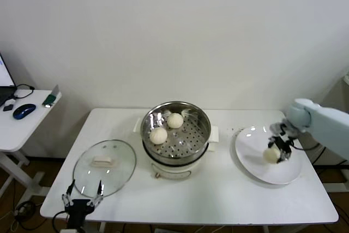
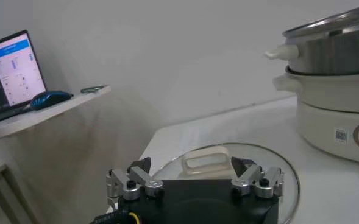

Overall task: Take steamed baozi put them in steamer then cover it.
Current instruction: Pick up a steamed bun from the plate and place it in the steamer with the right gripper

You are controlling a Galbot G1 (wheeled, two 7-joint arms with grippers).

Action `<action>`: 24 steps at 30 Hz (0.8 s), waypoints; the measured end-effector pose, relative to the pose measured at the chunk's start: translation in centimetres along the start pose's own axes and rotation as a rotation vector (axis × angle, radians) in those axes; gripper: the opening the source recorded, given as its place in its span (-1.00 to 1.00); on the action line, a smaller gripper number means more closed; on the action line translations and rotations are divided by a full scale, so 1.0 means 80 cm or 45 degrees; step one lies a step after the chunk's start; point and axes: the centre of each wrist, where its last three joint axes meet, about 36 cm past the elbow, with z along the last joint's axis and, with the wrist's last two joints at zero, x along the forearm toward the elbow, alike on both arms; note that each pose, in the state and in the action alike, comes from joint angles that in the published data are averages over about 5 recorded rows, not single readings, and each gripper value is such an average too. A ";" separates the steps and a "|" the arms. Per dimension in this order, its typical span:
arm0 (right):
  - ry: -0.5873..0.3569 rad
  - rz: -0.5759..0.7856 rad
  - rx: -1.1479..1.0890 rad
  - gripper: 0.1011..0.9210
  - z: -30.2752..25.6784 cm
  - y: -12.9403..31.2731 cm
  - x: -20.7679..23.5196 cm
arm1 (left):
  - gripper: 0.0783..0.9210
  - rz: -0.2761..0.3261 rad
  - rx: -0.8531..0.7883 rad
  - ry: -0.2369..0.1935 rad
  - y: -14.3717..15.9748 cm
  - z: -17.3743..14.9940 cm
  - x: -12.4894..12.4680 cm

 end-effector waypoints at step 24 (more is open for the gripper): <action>0.046 0.140 1.231 0.41 -0.332 -0.153 0.219 | 0.77 0.000 0.000 0.029 0.007 0.013 0.007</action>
